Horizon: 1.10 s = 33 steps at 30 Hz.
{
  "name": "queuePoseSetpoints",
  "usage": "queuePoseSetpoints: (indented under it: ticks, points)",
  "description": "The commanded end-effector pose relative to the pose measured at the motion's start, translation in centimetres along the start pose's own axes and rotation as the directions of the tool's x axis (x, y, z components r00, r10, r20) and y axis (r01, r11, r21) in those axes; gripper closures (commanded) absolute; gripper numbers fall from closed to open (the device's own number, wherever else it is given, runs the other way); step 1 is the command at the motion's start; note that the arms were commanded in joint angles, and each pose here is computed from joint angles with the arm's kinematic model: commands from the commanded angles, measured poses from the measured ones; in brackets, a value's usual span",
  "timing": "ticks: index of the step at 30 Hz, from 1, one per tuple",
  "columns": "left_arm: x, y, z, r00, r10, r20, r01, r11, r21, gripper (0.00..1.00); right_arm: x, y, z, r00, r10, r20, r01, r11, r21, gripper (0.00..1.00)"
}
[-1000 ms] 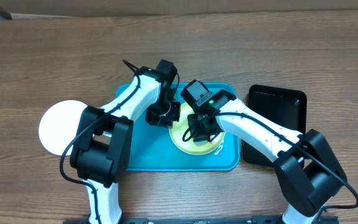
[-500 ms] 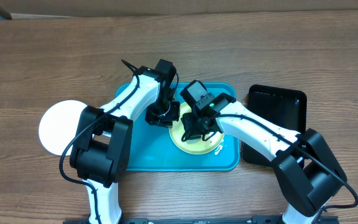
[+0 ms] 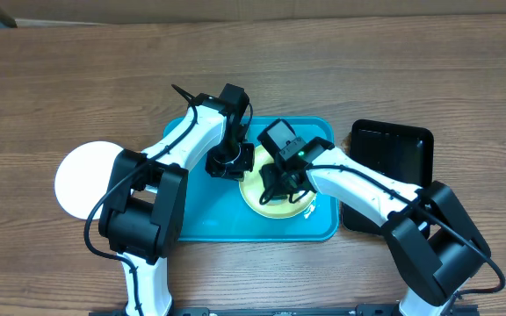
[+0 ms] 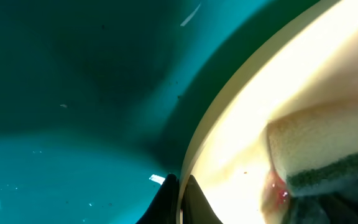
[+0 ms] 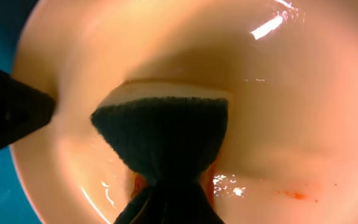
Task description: Clean dirty plates on tray and stack at the side
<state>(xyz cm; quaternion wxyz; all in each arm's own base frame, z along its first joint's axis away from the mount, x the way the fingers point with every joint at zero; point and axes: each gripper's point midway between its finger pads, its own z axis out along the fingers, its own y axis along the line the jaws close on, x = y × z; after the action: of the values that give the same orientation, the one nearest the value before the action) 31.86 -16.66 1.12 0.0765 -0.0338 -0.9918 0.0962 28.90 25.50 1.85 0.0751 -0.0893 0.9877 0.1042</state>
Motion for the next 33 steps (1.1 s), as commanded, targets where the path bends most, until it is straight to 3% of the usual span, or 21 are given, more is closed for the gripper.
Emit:
queuePoseSetpoints:
  ticks: [1, 10, 20, 28, 33]
  points:
    - [0.2, 0.0, 0.3, 1.000, -0.022, -0.013, 0.022, 1.000, 0.000, 0.96, 1.0, -1.0, 0.4, 1.000, 0.002, -0.018, -0.001, 0.999, 0.040, 0.96]
    - [0.3, 0.2, 0.3, 1.000, -0.023, -0.016, 0.023, 1.000, -0.013, 0.96, -0.2, -4.0, -0.3, 0.999, 0.030, 0.025, -0.034, 0.986, 0.162, 0.96]
    - [0.1, 1.2, 0.3, 1.000, -0.024, -0.002, 0.024, 0.997, -0.067, 0.96, -1.9, -6.9, -1.9, 0.996, 0.082, 0.024, -0.085, 0.979, 0.187, 0.96]
    - [-0.2, 1.5, -0.3, 1.000, -0.020, 0.024, 0.023, 0.996, -0.089, 0.96, -5.7, -4.5, -8.3, 0.983, 0.049, 0.178, -0.068, 0.992, 0.106, 0.96]
    - [-0.7, 1.8, -2.3, 0.995, -0.015, 0.094, 0.026, 0.993, -0.117, 0.96, -6.6, -5.6, -12.9, 0.954, 0.091, 0.284, -0.119, 0.989, 0.083, 0.96]
